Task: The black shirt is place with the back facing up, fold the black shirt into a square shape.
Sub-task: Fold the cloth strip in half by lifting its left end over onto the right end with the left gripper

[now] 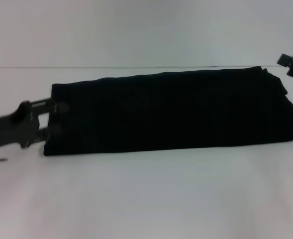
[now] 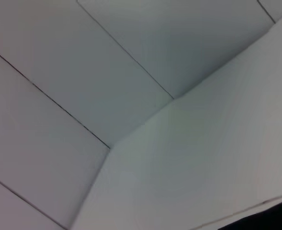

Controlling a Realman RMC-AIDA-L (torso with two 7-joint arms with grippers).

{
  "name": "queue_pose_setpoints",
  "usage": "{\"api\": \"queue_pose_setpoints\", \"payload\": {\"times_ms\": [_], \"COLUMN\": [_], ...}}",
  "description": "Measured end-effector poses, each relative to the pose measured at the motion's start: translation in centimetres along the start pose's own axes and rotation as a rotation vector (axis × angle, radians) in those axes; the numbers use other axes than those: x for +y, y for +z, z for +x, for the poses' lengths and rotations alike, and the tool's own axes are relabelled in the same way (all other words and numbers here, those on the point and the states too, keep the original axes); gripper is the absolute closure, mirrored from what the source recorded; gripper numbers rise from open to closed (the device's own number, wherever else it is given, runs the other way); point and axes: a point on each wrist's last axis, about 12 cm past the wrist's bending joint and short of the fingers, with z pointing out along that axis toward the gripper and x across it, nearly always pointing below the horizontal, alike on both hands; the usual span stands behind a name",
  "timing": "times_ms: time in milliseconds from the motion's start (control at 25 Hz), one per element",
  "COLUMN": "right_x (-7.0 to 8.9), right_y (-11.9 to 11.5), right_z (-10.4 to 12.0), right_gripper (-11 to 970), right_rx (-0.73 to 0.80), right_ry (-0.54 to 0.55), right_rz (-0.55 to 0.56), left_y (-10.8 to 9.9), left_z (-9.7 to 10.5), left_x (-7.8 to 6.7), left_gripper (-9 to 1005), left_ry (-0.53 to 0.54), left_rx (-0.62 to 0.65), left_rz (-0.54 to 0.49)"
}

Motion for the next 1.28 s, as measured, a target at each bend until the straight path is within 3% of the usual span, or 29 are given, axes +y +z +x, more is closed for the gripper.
{"api": "queue_pose_setpoints", "payload": {"times_ms": [200,480,720,1280], "right_x": [-0.8,-1.4,-1.3,-1.3], "right_y": [-1.3,-1.7,-1.5,-1.5], "right_z": [2.7,3.7,3.5,3.6], "right_gripper": [225,230,230,231], "right_rx": [-0.005,-0.024,-0.027,-0.036], "right_ry": [0.042,0.061,0.052,0.058], "right_rz": [-0.023,-0.019,-0.023,-0.024], "left_y": [-1.1,-1.3,-0.4,0.6], "left_z": [1.4,2.1,2.7,2.9], "left_x": [2.2,4.4,5.0,5.6], "left_gripper": [318,322,325,332], "left_ry": [-0.110,-0.243,-0.314,-0.347], "left_rx": [-0.035,-0.113,-0.121,-0.146], "left_rz": [-0.023,-0.085,-0.097,-0.129]}}
